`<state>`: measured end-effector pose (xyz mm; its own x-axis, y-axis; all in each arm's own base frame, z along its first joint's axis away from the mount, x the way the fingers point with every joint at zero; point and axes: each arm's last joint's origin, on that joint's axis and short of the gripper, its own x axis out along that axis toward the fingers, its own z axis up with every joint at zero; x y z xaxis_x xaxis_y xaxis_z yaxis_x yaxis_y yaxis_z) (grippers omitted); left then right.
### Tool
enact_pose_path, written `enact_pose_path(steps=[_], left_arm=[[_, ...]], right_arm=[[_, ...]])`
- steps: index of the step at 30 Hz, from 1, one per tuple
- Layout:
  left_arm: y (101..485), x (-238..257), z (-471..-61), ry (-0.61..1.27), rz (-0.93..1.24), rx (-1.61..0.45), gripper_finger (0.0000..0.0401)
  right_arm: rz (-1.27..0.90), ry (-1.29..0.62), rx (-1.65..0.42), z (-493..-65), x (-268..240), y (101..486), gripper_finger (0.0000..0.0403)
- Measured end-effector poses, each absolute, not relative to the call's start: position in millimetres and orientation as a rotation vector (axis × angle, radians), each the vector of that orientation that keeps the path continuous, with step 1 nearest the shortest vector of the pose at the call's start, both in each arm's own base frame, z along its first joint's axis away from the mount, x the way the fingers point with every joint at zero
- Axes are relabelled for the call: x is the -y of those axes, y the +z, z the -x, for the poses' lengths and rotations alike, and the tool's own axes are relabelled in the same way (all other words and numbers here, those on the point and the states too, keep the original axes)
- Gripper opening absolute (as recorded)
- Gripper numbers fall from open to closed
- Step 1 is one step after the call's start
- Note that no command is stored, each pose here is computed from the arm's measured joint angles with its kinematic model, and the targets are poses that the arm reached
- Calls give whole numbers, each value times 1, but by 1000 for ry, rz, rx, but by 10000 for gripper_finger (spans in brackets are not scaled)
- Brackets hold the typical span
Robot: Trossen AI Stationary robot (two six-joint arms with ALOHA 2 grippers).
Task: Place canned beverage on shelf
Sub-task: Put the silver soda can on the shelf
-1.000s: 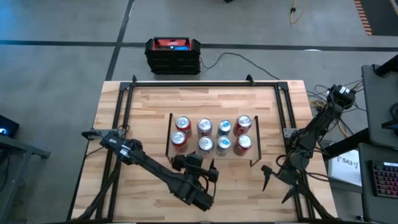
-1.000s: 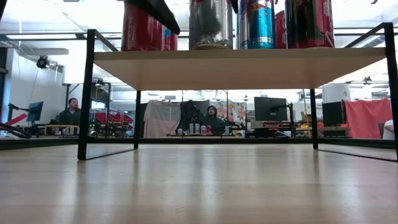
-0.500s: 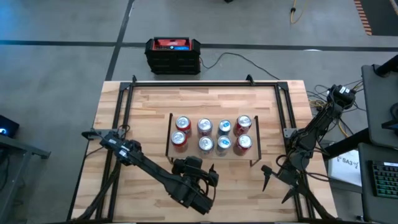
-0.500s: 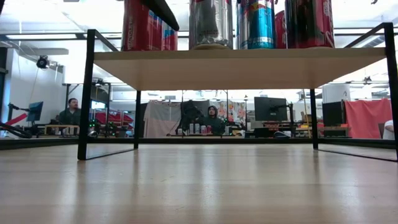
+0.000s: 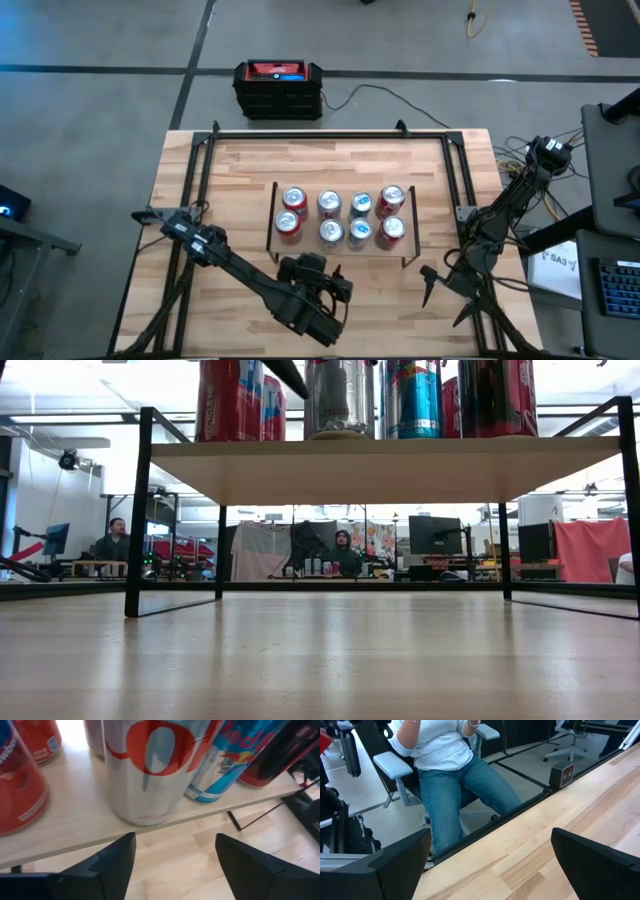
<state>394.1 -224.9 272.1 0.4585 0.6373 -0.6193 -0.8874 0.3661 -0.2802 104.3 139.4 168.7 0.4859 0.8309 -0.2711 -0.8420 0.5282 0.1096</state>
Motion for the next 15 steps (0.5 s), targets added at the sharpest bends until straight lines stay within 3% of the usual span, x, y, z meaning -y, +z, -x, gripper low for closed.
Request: enact_pose_path(steps=[15], left_arm=[[275,225,-404,972,606,-358,188]], right_arm=[[40,1018,-307,-104,-139,169,400]])
